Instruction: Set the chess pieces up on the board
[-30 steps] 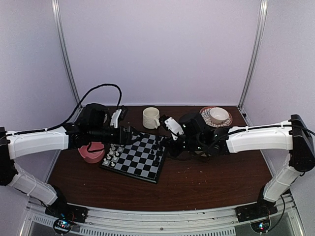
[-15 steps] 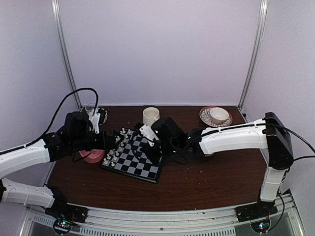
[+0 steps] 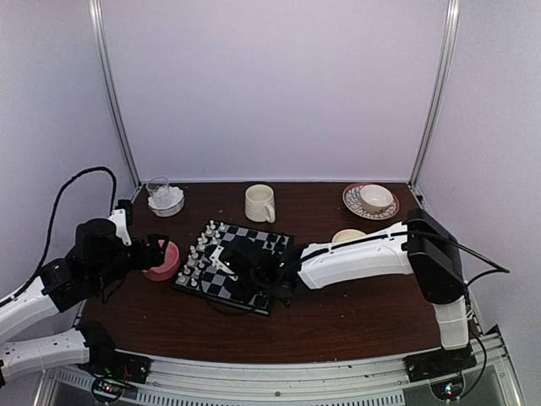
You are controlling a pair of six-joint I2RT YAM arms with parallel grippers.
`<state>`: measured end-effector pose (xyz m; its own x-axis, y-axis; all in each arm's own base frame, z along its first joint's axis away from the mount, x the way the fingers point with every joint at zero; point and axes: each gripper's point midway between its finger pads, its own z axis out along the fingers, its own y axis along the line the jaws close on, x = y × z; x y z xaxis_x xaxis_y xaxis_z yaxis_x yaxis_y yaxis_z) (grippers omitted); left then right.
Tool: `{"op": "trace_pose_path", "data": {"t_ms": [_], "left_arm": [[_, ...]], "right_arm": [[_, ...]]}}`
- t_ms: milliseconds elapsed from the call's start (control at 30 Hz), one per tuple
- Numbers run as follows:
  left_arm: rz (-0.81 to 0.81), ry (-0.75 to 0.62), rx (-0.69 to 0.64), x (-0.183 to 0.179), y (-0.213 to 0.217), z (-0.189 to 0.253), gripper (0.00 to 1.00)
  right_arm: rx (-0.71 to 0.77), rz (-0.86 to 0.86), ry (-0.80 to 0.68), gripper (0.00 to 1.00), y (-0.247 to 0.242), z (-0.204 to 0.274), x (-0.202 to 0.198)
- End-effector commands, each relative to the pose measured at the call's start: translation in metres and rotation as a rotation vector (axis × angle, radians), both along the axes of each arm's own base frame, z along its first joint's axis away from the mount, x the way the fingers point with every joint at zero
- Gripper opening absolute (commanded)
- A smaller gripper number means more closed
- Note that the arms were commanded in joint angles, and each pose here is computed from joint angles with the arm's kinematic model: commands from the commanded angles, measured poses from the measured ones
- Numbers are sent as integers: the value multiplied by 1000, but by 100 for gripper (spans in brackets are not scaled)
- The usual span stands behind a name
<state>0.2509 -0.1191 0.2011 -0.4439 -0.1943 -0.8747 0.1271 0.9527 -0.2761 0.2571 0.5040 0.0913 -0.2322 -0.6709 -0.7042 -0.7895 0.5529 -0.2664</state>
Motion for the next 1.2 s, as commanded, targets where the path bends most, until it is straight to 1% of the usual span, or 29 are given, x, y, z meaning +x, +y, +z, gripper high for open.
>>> {"op": "trace_pose_path", "data": {"t_ms": [0,200,400,500,567,700,767,833,1000,1167], "left_arm": [[162,-83,16,-7,40,12,92],[215,-147,-18,-17,58,22,91],[207,-145,-13,-16,57,21,91],[201,-140,-8,-15,55,21,91],[198,-139,-8,-15,54,21,92],[193,-138,-10,-15,53,21,92],[190,-138,-11,-15,53,21,92],[186,-136,-12,-15,52,20,92],[174,-125,-8,-13,48,18,93],[163,-120,-6,-12,45,17,94]], "right_arm": [[-103,-21,-113,1,-8,2,9],[-243,-3,-247,1,-7,-13,4],[-367,15,-354,1,-1,-30,-5],[-396,22,-383,2,1,-35,-8],[-412,29,-395,4,1,-38,-10],[-425,55,-399,13,3,-42,-16],[-418,69,-397,24,5,-41,-20],[-404,79,-398,32,6,-38,-23],[-371,96,-378,39,5,-30,-28],[-288,136,-341,51,7,-11,-42]]}}
